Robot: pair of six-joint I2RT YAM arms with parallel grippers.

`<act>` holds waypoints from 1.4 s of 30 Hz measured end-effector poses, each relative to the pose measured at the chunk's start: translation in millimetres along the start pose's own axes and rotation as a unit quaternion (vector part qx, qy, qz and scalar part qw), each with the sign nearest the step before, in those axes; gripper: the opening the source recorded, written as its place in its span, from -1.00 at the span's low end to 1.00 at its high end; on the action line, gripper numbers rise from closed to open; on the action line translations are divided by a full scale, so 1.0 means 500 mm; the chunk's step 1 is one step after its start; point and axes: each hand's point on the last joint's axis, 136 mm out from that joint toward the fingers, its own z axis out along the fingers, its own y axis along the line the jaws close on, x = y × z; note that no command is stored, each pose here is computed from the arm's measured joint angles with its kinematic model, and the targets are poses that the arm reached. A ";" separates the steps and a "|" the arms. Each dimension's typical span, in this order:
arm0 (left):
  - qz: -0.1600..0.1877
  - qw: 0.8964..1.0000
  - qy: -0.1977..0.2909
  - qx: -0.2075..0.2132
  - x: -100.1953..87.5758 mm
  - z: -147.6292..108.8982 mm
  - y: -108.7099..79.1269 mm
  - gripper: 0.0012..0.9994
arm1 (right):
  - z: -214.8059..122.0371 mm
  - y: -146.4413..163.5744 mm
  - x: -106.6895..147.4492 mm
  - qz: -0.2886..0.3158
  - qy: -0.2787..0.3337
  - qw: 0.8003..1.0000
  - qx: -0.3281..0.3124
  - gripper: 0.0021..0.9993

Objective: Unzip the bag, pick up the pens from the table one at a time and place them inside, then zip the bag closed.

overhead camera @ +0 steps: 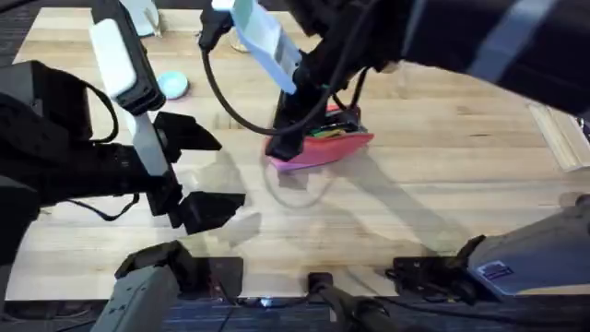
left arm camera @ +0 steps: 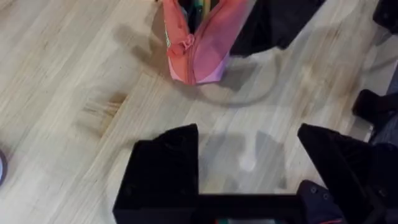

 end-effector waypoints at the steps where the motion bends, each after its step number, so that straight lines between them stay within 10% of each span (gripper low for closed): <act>1: 0.000 1.000 0.000 0.000 0.000 0.000 0.000 0.99 | 0.011 -0.003 0.001 0.002 0.003 1.000 -0.002 0.99; 21: 0.000 1.000 0.000 0.000 0.000 0.000 0.000 0.99 | 0.101 -0.033 0.004 0.045 0.010 0.999 -0.007 0.98; 28: 0.000 1.000 0.000 0.000 0.000 0.000 0.000 0.99 | 0.101 -0.034 0.003 0.058 0.010 0.998 -0.006 0.15; 37: 0.000 1.000 0.000 0.000 0.000 0.000 0.000 0.99 | 0.101 -0.024 0.018 0.077 0.025 0.997 -0.014 -0.15; 39: 0.000 1.000 0.000 0.000 0.000 0.000 0.000 0.99 | 0.101 -0.018 0.017 0.081 0.024 0.996 -0.021 -0.57; 42: 0.000 1.000 0.000 0.000 0.000 0.000 0.000 0.99 | 0.102 -0.015 0.011 0.079 0.021 0.996 -0.022 -0.68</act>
